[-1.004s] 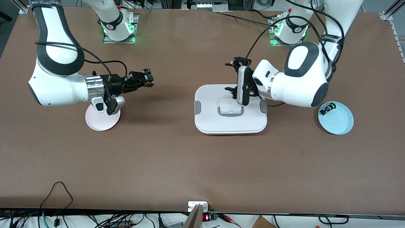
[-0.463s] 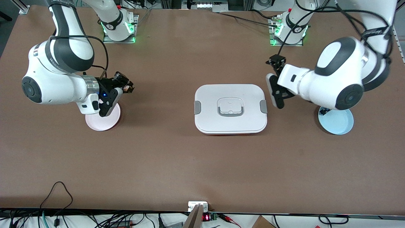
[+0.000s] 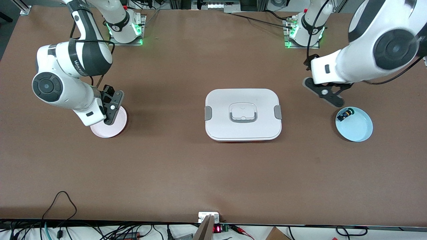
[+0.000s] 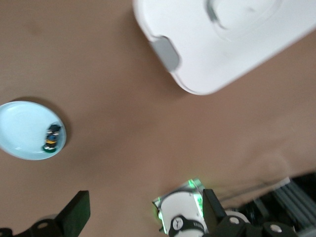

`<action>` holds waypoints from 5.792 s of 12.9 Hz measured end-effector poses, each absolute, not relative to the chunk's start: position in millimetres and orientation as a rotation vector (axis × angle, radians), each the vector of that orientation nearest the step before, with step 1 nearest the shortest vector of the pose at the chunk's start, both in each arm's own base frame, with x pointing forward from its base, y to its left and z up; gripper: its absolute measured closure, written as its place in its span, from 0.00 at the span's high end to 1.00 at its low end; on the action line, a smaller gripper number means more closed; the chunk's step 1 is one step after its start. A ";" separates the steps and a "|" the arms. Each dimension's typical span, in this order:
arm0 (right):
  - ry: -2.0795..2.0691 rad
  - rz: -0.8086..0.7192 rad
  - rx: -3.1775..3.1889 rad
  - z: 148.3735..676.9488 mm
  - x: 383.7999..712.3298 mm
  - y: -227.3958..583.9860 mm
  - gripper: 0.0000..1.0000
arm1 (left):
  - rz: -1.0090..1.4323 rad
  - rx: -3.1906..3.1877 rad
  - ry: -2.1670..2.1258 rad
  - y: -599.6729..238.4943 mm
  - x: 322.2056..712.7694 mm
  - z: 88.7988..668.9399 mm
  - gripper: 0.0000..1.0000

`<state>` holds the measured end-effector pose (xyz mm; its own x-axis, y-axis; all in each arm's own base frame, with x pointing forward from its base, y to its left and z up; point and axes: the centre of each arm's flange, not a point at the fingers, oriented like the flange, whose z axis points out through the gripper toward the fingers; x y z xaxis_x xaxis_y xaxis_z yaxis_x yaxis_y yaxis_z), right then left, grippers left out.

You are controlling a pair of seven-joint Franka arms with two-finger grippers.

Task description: Transfer orange switch to right arm and place

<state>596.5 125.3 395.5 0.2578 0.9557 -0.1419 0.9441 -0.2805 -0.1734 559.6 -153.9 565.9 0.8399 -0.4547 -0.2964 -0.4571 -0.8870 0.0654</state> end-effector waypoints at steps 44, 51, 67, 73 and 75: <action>-0.431 0.518 -3.006 411.0 575.3 106.6 1.00 | 0.069 -3.098 0.109 -32.4 539.4 583.5 1.00; -0.194 0.104 -3.103 549.2 603.8 32.6 1.00 | 0.065 -3.098 0.112 -33.5 539.5 584.9 1.00; -0.043 0.159 -3.145 581.8 558.0 8.7 1.00 | 0.063 -3.095 0.139 -43.1 538.8 585.7 1.00; -0.043 0.084 -3.147 603.2 559.1 8.7 1.00 | 0.064 -3.095 0.139 -43.1 538.7 585.6 1.00; -0.043 0.080 -3.147 604.3 559.2 8.7 1.00 | 0.064 -3.095 0.139 -43.0 538.7 585.6 1.00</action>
